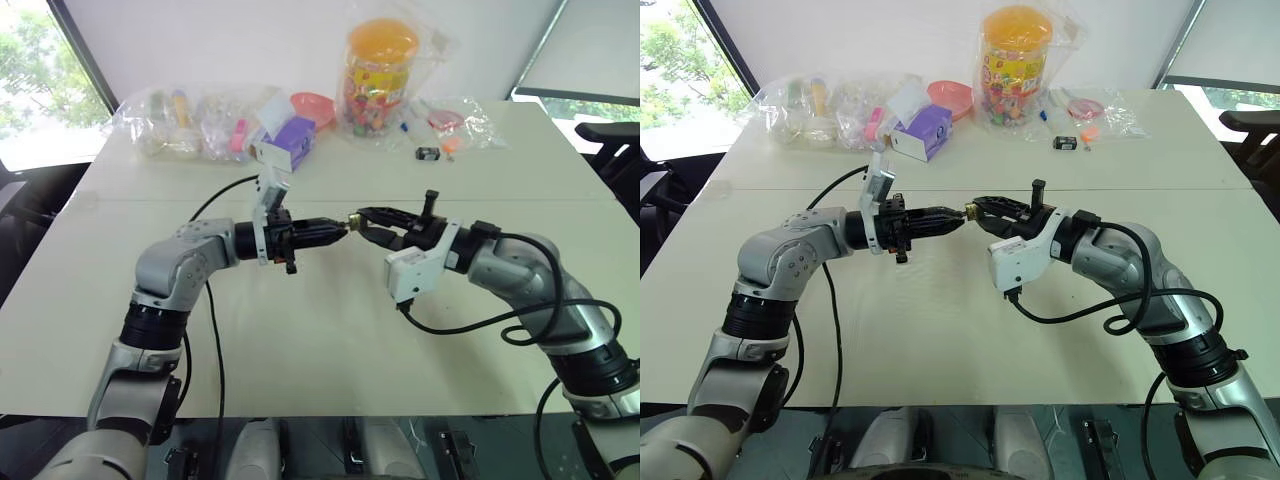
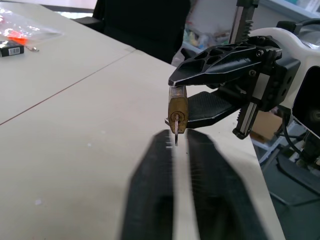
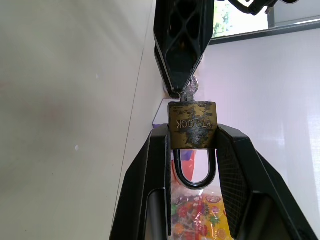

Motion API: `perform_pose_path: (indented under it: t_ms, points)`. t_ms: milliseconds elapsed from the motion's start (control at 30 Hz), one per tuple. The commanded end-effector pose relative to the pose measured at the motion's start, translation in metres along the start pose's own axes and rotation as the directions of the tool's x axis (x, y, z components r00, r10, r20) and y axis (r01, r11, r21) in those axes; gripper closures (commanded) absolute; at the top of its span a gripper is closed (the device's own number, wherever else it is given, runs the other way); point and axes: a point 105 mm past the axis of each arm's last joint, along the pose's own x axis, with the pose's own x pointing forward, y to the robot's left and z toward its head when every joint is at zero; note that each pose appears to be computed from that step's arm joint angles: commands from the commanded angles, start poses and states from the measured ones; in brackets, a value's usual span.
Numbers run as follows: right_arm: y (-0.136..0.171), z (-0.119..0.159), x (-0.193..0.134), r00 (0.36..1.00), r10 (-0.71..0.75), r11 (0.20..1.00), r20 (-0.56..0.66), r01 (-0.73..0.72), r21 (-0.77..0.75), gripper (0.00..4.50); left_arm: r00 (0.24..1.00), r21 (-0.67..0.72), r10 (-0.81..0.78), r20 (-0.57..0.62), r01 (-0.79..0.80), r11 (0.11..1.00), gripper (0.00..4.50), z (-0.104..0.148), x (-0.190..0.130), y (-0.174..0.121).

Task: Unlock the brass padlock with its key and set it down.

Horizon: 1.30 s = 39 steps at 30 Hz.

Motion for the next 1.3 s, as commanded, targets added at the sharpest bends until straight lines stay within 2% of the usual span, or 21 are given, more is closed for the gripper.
perform_pose_path:
  t_ms: [33, 267, 400, 500, 700, 867, 933, 1000, 1067, 1133, 1233, 1267, 1300]
  points:
    - [-0.012, 0.006, -0.002, 0.999, -0.038, 0.999, 0.02, 0.039, -0.024, 3.83, 0.999, 0.052, -0.011, 0.032, 0.01, 0.999, 4.47, 0.014, 0.0, -0.002]
    - [-0.008, 0.01, -0.001, 0.999, -0.015, 1.0, 0.036, 0.015, -0.011, 3.83, 1.0, 0.099, 0.007, 0.0, -0.007, 0.995, 4.47, 0.011, 0.001, -0.001]
    - [-0.003, 0.015, 0.001, 0.997, 0.031, 0.999, 0.07, -0.032, 0.022, 3.83, 0.994, 0.307, 0.03, -0.107, 0.004, 0.952, 4.47, -0.001, 0.003, 0.002]
    - [0.003, 0.018, 0.005, 0.992, 0.074, 0.996, 0.1, -0.078, 0.041, 3.83, 0.99, 0.48, 0.053, -0.134, 0.018, 0.877, 4.47, -0.004, 0.006, 0.004]
    - [0.008, 0.018, 0.007, 0.987, 0.11, 0.991, 0.115, -0.118, 0.06, 3.83, 0.997, 0.733, 0.042, -0.068, 0.021, 0.68, 4.47, 0.009, 0.009, 0.0]
    - [0.011, 0.013, 0.008, 0.986, 0.128, 0.989, 0.108, -0.136, 0.064, 3.83, 0.998, 0.85, -0.014, -0.059, 0.057, 0.524, 4.47, 0.017, 0.009, -0.012]
    - [0.012, 0.012, 0.008, 0.985, 0.134, 0.988, 0.107, -0.141, 0.067, 3.83, 0.998, 0.801, -0.009, -0.059, 0.053, 0.596, 4.47, 0.016, 0.007, -0.01]
    - [0.013, 0.012, 0.008, 0.985, 0.136, 0.987, 0.105, -0.144, 0.066, 3.83, 0.998, 0.684, -0.006, -0.069, 0.052, 0.728, 4.47, 0.011, 0.005, -0.007]
    - [0.013, 0.011, 0.008, 0.985, 0.138, 0.987, 0.101, -0.145, 0.064, 3.83, 0.995, 0.571, -0.035, -0.091, 0.081, 0.817, 4.47, 0.007, 0.001, -0.009]
    - [0.013, 0.009, 0.007, 0.986, 0.141, 0.987, 0.093, -0.147, 0.057, 3.83, 0.991, 0.364, -0.085, -0.101, 0.116, 0.924, 4.47, 0.005, -0.007, -0.015]
    - [0.01, 0.005, 0.007, 0.987, 0.138, 0.989, 0.08, -0.142, 0.051, 3.83, 0.976, 0.028, -0.208, -0.063, 0.21, 0.977, 4.47, 0.011, -0.022, -0.03]
    - [0.01, 0.004, 0.007, 0.987, 0.138, 0.989, 0.076, -0.142, 0.047, 3.83, 0.973, -0.044, -0.23, -0.022, 0.229, 0.973, 4.47, 0.016, -0.026, -0.032]
    - [0.01, 0.003, 0.007, 0.988, 0.137, 0.989, 0.073, -0.141, 0.046, 3.83, 0.974, -0.087, -0.224, 0.015, 0.225, 0.971, 4.23, 0.021, -0.028, -0.031]
